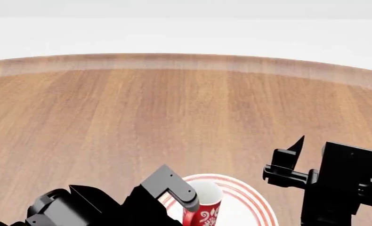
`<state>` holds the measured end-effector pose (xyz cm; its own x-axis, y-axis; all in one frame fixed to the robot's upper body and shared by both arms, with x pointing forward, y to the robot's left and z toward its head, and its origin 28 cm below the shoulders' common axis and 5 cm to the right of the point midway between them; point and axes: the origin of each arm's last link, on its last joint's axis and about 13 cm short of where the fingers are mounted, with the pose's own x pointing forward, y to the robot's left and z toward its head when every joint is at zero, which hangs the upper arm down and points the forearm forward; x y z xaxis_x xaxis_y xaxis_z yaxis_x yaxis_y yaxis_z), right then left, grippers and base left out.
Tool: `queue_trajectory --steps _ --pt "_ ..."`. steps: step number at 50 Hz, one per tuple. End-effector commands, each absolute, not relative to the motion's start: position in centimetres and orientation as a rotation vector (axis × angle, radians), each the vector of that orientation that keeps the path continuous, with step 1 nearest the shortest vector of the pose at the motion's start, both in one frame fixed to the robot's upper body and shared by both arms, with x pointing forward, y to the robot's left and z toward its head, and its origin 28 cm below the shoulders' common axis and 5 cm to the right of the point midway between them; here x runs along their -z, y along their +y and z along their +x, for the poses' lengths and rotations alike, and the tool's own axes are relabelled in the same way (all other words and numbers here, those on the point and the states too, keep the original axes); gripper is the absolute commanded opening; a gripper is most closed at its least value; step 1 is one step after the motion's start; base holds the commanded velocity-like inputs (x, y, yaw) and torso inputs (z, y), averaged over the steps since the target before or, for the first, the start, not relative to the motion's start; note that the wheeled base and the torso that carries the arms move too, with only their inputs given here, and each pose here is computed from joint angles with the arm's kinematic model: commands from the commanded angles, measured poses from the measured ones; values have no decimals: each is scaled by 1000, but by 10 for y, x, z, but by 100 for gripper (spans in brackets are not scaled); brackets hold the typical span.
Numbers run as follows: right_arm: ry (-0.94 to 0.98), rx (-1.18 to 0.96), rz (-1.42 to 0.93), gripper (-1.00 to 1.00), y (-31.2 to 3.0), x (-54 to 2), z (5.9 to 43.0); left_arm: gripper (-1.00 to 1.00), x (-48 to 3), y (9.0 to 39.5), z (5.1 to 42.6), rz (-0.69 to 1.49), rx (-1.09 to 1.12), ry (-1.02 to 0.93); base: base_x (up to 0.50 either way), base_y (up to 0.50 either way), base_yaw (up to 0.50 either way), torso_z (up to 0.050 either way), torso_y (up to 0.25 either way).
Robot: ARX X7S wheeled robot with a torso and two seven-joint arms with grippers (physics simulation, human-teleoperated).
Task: Pick up the red mug and put it on the plate
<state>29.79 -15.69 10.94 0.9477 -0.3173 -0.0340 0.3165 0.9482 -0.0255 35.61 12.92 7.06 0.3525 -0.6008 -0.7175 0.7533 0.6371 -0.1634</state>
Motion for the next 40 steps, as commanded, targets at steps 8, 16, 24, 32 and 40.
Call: queue_trajectory --steps 8,16,24,32,40 --pt "37 320 -21 100 -156 -110 299 -100 -64 135 352 238 838 895 0 0 0 0 0" --pt "37 319 -20 100 -156 -110 299 100 -64 135 352 246 831 888 0 0 0 0 0" --pt "36 318 -19 100 -155 -110 299 100 -65 135 353 249 833 889 0 0 0 0 0" --pt "39 317 -18 100 -155 -109 300 100 -64 135 352 255 845 892 0 0 0 0 0" --pt "43 318 -17 100 -155 -107 300 100 -69 136 356 276 865 872 0 0 0 0 0"
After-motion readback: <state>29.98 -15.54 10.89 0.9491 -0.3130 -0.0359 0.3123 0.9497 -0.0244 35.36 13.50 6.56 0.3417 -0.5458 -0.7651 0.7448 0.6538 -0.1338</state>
